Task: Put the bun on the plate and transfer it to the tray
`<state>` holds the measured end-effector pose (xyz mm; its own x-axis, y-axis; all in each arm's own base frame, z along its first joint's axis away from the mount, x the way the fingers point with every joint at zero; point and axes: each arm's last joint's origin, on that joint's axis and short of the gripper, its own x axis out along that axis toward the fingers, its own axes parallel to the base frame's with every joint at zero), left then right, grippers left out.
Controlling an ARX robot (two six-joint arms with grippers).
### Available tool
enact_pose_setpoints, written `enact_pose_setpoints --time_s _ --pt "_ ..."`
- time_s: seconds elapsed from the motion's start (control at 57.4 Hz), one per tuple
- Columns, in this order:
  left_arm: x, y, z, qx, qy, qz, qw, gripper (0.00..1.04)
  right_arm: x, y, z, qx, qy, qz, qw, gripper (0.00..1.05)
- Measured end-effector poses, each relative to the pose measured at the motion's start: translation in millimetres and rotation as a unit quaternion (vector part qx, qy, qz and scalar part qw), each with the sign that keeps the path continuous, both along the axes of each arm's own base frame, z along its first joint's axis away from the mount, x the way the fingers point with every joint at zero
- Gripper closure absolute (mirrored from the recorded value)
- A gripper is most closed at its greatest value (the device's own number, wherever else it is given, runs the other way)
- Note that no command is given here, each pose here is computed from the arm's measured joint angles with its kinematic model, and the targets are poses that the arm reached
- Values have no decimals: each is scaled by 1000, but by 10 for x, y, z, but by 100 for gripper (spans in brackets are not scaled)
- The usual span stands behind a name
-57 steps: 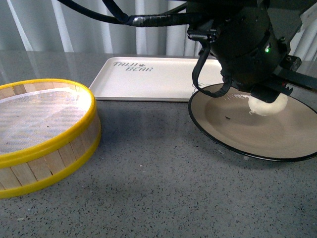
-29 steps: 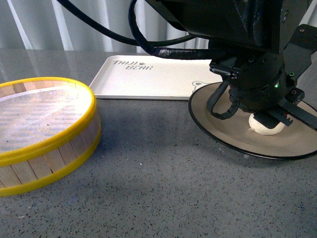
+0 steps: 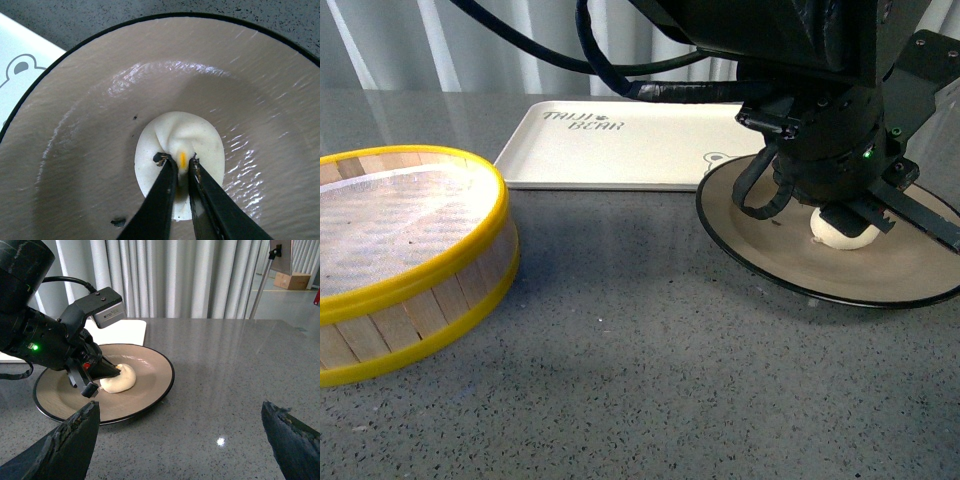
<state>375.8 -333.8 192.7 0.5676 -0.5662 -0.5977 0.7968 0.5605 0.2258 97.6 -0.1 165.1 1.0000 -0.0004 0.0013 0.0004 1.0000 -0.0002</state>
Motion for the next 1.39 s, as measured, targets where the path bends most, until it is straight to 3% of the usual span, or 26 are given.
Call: enact_pose_setpoints --time_s 0.314,0.61,0.854,1.046,1.255,1.394 --pt "3 18 44 -8 2 -7 1000 48 0 0 0 0 0 0 1000 8" --pt "7 70 259 -26 -4 -6 1000 6 0 0 0 0 0 0 1000 8" --pt "70 207 446 -48 -13 9 999 7 0 0 0 0 0 0 1000 8" --pt "173 518 768 -96 -42 53 993 7 0 0 0 0 0 0 1000 8" --pt "151 1479 1351 -178 -115 152 965 7 0 0 0 0 0 0 1000 8" --pt "-29 2156 1454 -194 -136 207 949 7 0 0 0 0 0 0 1000 8"
